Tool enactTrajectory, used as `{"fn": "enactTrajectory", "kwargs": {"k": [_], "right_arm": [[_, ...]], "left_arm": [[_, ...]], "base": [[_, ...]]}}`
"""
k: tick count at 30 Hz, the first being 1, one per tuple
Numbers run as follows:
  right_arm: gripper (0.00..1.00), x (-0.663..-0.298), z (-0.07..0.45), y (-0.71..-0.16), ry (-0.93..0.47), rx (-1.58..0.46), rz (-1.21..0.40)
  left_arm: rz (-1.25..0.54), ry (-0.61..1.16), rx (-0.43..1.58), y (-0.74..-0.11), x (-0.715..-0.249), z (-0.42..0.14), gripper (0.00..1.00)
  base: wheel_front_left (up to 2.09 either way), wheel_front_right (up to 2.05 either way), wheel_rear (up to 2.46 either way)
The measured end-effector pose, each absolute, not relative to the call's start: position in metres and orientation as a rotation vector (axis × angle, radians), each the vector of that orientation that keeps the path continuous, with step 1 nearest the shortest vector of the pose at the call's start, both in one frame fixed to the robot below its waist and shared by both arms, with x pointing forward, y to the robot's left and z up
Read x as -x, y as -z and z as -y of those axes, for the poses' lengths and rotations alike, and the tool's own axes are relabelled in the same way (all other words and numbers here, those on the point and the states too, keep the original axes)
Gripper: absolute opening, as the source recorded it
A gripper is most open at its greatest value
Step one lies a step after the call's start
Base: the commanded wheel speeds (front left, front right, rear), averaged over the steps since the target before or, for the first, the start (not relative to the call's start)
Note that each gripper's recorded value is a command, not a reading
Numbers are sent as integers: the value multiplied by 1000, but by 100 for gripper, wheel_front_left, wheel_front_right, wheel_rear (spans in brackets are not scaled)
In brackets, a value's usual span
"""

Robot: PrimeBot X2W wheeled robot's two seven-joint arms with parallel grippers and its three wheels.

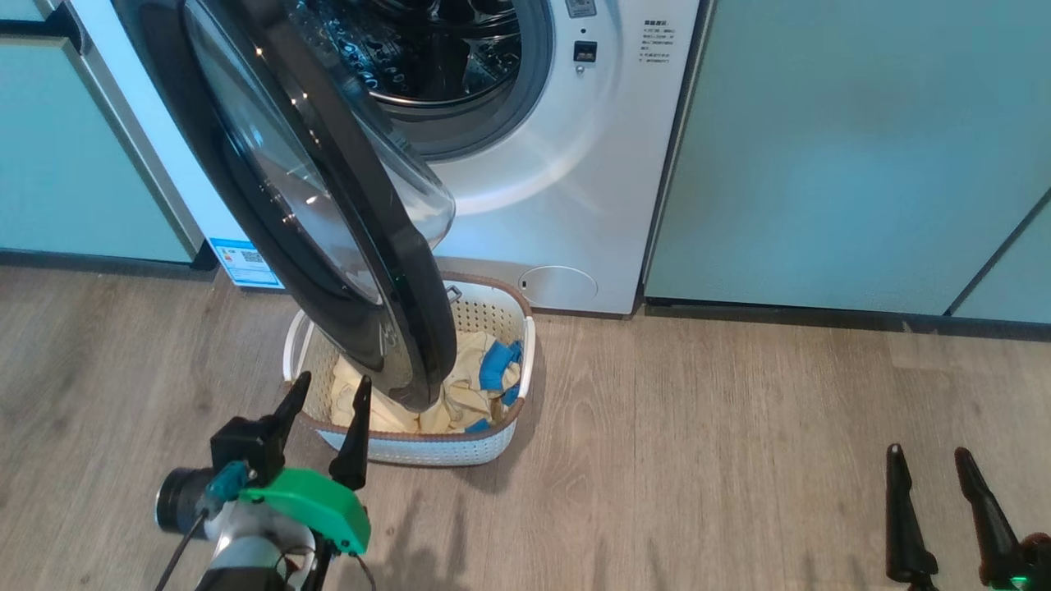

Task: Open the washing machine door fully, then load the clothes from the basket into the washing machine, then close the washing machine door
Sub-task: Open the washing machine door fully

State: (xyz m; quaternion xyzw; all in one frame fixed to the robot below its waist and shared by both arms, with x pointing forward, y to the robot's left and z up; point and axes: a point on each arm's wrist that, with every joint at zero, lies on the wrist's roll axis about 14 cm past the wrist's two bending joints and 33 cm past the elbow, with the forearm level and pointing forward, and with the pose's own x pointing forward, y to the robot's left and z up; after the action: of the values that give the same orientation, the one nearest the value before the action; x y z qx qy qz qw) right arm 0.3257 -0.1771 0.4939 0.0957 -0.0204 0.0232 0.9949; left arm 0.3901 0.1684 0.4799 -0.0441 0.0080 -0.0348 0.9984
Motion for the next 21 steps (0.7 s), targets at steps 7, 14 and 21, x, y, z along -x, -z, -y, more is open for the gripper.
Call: {"fn": "enactTrajectory", "kwargs": {"k": [7,14,21], "right_arm": [[100,-326,178,-494,-46,-190,41],[100,-326,178,-492,-42,-190,34],[100,-326,179,-492,-41,-190,35]], "left_arm": [[-19,60,91,-479,-390,-172,100],[-28,64,90,-476,-390,-171,100],[-30,59,86,-476,-390,-171,0]], "base": [[0,0,0],[0,0,0],[0,0,0]]}}
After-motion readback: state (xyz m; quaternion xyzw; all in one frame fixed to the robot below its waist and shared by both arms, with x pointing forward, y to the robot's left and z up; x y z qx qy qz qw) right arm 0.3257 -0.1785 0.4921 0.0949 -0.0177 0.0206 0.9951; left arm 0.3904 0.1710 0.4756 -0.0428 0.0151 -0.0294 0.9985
